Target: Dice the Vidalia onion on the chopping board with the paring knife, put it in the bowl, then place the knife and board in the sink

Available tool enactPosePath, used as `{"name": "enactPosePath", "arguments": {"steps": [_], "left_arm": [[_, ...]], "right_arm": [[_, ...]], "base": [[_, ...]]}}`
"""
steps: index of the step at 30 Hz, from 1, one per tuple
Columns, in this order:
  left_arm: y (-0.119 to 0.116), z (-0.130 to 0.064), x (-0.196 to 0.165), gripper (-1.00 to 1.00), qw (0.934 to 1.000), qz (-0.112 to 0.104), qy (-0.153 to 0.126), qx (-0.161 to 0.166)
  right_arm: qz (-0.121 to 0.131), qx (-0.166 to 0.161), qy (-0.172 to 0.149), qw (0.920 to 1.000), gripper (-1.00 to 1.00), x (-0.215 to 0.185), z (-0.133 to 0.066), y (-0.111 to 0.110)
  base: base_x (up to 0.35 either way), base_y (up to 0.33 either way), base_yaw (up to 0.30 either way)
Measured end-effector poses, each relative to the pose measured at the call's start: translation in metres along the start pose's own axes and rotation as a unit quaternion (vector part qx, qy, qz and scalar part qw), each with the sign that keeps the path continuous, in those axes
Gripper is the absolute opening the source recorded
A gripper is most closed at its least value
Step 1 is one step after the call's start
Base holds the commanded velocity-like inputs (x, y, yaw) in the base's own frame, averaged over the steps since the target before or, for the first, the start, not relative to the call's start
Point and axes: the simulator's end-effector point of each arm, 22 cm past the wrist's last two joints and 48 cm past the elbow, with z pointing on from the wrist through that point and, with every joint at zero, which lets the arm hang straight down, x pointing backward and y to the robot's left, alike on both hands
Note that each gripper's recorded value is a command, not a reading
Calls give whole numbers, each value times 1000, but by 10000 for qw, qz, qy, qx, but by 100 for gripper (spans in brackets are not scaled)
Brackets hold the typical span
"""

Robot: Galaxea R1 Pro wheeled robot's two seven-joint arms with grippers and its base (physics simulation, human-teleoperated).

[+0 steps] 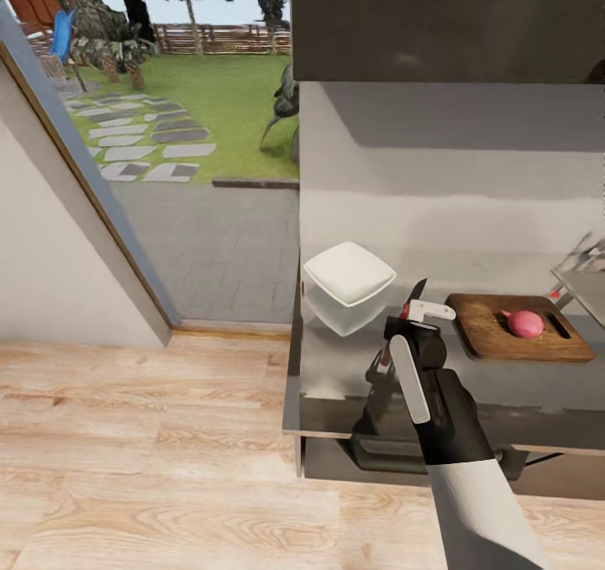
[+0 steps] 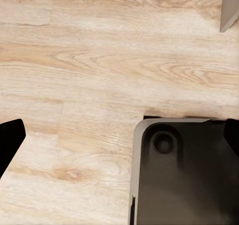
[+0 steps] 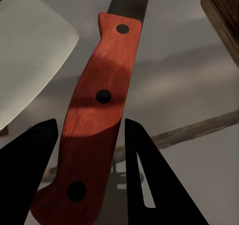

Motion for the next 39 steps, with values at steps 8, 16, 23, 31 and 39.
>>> {"name": "enactPosePath", "arguments": {"steps": [8, 16, 23, 31, 39], "left_arm": [[0, 1, -3, 100, 10000, -5, -57, 4], [-1, 3, -7, 100, 9999, -13, -120, 4], [-1, 4, -11, 100, 9998, -20, -174, 4], [-1, 5, -15, 100, 9997, -26, -236, 7], [-1, 7, -19, 100, 9995, -34, -298, 7]], "right_arm": [[20, -12, -58, 10000, -100, -6, -5, -1], [40, -33, -115, 9999, -100, -12, -11, -1], [57, -44, -167, 9998, -100, -17, -16, -1], [82, -73, -221, 9997, -100, -23, -22, -1], [101, -95, -280, 9995, -100, -29, -27, -1]], "base": [[0, 0, 0], [0, 0, 0], [0, -150, 0], [0, -310, 0], [0, -318, 0]]}}
